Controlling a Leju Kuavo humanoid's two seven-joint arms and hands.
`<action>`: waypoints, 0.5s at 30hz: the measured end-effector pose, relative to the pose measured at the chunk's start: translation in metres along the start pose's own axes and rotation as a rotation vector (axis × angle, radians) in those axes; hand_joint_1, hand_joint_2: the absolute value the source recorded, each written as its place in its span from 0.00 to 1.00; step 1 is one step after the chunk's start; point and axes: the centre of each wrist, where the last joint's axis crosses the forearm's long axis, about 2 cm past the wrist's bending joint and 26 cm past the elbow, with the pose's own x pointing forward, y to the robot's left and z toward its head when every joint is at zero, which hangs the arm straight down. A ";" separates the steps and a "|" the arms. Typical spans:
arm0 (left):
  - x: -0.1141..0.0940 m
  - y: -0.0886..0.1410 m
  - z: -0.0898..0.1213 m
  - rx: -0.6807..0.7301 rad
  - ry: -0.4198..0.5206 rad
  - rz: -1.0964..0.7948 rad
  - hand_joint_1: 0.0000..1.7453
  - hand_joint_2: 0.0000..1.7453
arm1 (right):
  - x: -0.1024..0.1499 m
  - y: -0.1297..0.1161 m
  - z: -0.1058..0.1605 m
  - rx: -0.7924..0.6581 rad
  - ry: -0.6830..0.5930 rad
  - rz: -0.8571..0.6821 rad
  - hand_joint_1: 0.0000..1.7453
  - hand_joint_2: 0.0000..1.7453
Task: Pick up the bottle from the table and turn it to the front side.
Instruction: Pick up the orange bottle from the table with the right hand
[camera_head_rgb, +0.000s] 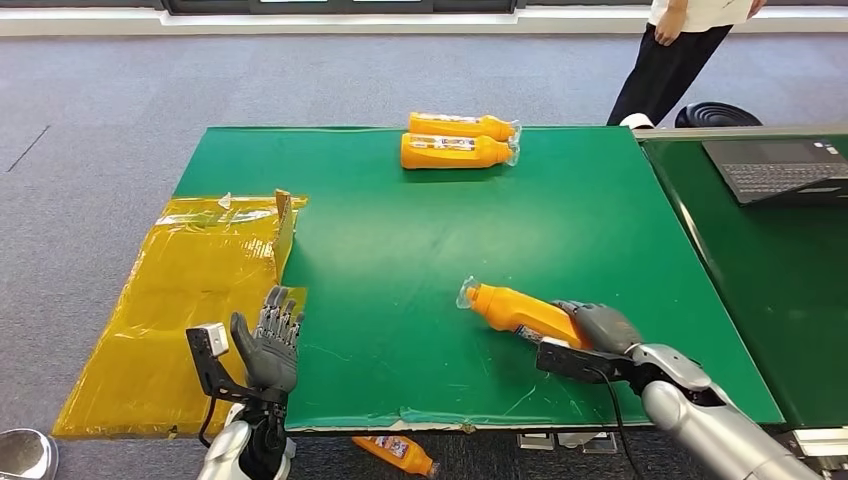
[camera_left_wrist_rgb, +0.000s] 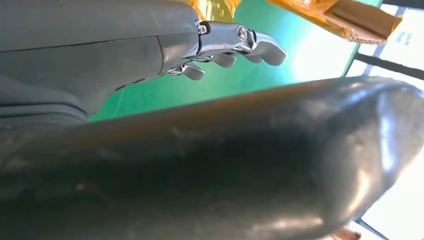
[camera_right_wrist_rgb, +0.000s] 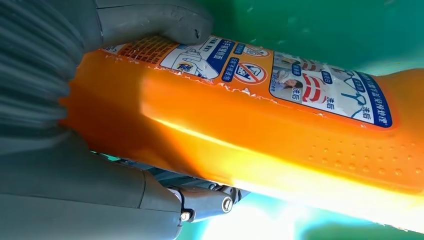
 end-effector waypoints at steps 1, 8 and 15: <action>-0.001 0.001 0.001 0.011 0.002 -0.020 0.00 0.00 | 0.005 0.009 0.000 -0.022 -0.025 -0.018 1.00 1.00; 0.001 0.009 0.008 0.098 -0.054 -0.284 0.00 0.00 | 0.057 0.057 -0.017 -0.182 -0.179 -0.211 1.00 1.00; 0.008 0.002 0.009 0.100 -0.097 -0.364 0.00 0.25 | 0.109 0.067 -0.032 -0.376 -0.323 -0.364 1.00 1.00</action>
